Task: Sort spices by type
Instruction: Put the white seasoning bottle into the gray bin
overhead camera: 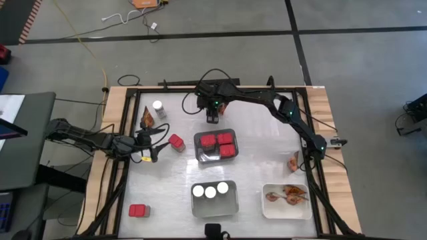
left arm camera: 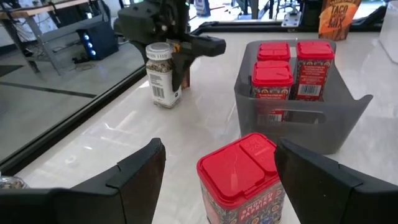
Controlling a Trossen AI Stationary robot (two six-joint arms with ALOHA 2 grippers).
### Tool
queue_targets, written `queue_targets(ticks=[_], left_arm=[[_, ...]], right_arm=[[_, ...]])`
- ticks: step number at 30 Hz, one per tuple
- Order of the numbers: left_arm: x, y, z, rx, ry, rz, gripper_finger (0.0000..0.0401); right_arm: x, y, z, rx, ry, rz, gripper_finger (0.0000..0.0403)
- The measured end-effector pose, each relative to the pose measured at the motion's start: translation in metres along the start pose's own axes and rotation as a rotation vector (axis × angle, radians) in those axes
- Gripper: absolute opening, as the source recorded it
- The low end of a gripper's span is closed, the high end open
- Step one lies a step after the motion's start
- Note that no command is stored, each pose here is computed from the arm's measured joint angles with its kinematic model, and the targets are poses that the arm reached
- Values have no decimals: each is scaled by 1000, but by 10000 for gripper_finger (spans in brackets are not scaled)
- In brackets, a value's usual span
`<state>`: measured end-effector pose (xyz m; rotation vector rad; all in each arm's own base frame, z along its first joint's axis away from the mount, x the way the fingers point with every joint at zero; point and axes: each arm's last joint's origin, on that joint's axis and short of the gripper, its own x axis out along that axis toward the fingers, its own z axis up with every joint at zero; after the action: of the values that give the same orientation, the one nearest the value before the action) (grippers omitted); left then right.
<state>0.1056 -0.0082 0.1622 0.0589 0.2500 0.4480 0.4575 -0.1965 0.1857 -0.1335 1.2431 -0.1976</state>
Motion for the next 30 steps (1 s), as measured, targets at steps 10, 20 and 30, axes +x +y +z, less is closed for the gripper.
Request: queue_targets(ticks=[10,20,30], left_arm=[[0,0,0,2,0,0,290],[0,0,0,42,2,1,290],[0,0,-1,37,6,2,290]], right_arm=[[-26,12,12,-52,-80,-18,217],[-141,38,8,-95,-160,-5,217],[-199,109,-57,-46,-46,101,217]])
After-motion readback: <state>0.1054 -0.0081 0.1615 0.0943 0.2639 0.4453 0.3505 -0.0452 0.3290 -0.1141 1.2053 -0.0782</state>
